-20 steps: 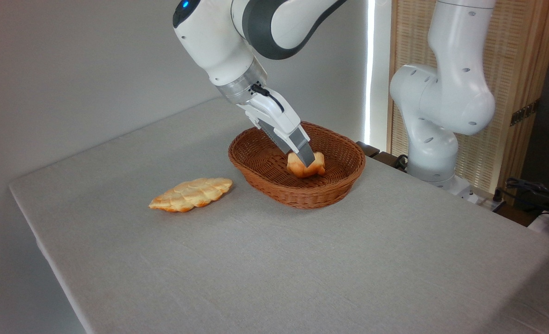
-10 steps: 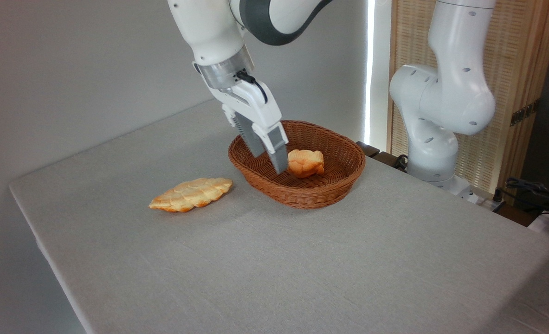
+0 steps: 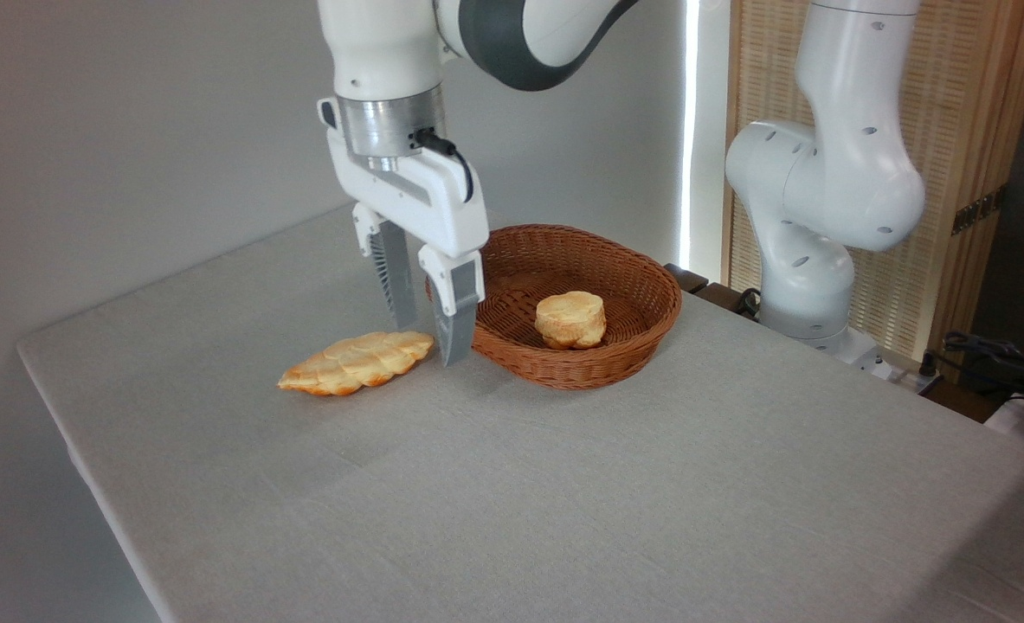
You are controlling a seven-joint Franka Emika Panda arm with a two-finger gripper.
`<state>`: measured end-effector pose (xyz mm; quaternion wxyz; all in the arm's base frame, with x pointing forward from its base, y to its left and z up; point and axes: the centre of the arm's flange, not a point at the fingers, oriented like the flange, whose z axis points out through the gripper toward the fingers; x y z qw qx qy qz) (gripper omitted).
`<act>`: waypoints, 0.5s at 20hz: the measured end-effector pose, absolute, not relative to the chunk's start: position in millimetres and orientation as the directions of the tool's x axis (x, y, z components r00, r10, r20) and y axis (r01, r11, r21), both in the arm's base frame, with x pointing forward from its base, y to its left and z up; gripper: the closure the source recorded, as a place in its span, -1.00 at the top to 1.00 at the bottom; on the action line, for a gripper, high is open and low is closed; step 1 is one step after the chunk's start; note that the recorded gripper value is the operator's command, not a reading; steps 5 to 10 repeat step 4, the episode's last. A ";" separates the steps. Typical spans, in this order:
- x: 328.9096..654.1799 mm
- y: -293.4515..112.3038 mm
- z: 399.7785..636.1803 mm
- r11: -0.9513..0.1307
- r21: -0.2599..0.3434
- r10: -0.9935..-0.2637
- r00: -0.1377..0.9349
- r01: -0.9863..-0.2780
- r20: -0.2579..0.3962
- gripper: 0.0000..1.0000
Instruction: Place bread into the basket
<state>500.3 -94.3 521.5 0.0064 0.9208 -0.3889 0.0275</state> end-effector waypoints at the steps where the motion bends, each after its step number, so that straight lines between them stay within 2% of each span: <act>1: 510.5 -90.4 521.6 -0.703 -0.015 -0.711 0.701 -0.711 0.056 1.00; 4: 530.5 -78.1 516.6 -0.722 -0.012 -0.692 0.720 -0.692 0.052 1.00; 10: 530.5 -78.1 516.6 -0.722 -0.012 -0.692 0.720 -0.692 0.052 1.00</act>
